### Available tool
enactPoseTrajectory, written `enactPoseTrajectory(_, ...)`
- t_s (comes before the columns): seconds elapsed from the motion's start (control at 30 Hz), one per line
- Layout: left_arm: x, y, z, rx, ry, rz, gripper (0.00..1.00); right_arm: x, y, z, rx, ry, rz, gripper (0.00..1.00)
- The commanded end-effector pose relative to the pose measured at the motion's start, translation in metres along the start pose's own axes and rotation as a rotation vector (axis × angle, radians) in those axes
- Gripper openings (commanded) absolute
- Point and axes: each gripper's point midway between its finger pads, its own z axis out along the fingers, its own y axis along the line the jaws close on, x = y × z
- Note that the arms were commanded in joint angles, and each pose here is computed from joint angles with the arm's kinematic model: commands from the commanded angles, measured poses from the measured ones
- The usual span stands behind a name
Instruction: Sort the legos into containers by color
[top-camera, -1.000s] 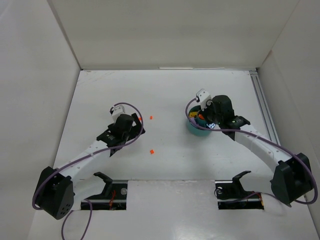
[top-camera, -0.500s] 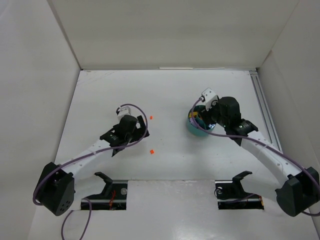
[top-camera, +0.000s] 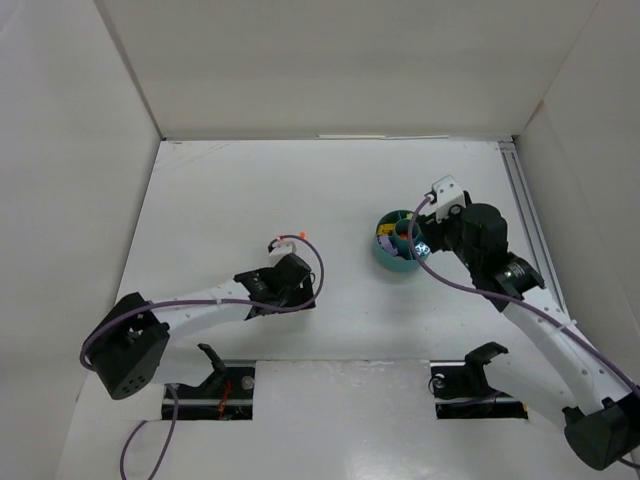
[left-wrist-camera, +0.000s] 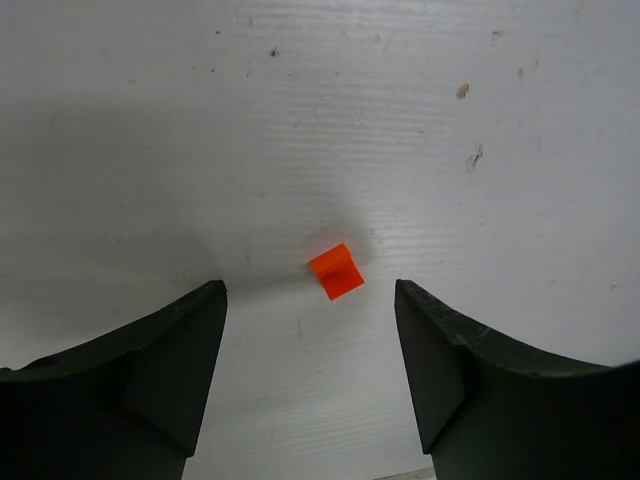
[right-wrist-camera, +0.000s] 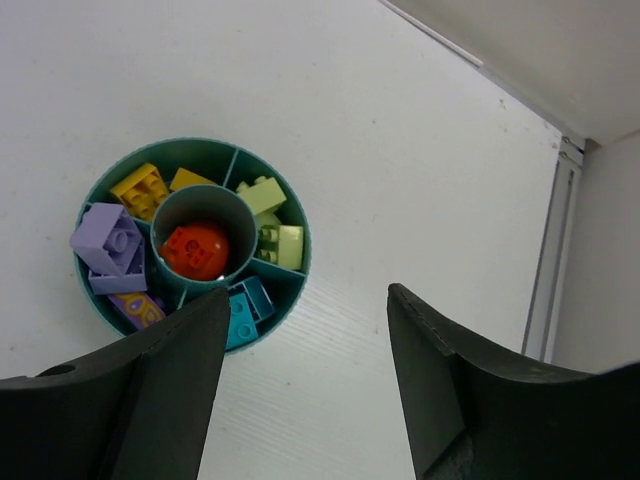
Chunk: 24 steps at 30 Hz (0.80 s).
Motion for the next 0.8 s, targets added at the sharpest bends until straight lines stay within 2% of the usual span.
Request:
enactPoseTrajectory(0.0,-0.003,-0.001,0.003,-0.042,-0.002,-0.021,0.64,0.008,-0.020,-0.013,0.111,0.023,0.038,0.70)
enactPoseTrajectory(0.2,0.003,-0.006,0.011,-0.142,0.013,0.058,0.60,0.018,-0.026,-0.022,0.144,0.045,0.038,0.70)
enactPoseTrajectory(0.4,0.018,-0.005,0.013,-0.212,0.055,0.148,0.46,0.021,-0.032,-0.025,0.169,0.054,0.042,0.70)
enactPoseTrajectory(0.47,0.023,0.005,0.013,-0.257,0.071,0.144,0.41,0.025,-0.030,-0.024,0.167,0.062,0.039,0.70)
enactPoseTrajectory(0.57,0.028,0.011,0.013,-0.292,0.083,0.155,0.40,0.025,-0.030,-0.024,0.166,0.062,0.039,0.70)
enactPoseTrajectory(0.77,0.026,0.006,0.015,-0.290,0.074,0.163,0.31,0.023,-0.031,-0.024,0.169,0.053,0.051,0.70)
